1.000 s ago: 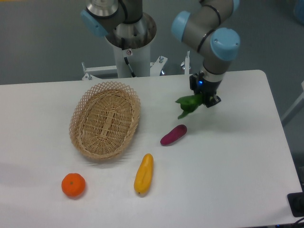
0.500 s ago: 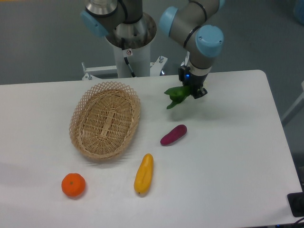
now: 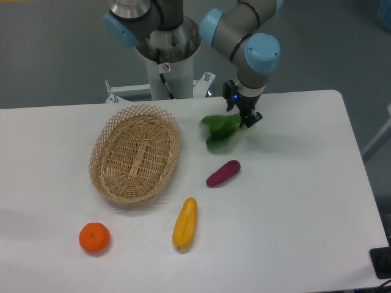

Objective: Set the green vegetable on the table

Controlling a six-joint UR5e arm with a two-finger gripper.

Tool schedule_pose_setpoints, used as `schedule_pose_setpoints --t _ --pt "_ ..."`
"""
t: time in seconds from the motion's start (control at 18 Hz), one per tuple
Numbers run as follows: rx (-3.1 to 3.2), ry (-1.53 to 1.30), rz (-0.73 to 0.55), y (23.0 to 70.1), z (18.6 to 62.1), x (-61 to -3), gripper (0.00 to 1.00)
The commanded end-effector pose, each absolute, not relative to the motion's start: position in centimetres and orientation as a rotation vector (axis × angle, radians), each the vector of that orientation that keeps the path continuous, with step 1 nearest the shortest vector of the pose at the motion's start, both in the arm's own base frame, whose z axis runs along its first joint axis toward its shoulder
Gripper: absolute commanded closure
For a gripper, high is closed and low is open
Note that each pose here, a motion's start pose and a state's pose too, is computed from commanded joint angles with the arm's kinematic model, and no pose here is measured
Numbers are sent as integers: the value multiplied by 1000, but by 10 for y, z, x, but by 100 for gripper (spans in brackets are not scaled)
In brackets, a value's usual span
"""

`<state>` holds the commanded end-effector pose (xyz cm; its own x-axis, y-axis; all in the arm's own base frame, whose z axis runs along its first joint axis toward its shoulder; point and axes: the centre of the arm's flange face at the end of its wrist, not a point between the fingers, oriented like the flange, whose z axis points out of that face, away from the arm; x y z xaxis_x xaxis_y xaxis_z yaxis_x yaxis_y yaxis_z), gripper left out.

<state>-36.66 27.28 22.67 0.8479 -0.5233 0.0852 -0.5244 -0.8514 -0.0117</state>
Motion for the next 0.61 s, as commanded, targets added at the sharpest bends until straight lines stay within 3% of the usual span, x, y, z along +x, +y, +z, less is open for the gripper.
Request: schedule_pose_setpoints --t 0.11,0.61 --pt "3012 -851 112 275 232 -375 0" --pt "3028 -891 -107 311 294 -434 0"
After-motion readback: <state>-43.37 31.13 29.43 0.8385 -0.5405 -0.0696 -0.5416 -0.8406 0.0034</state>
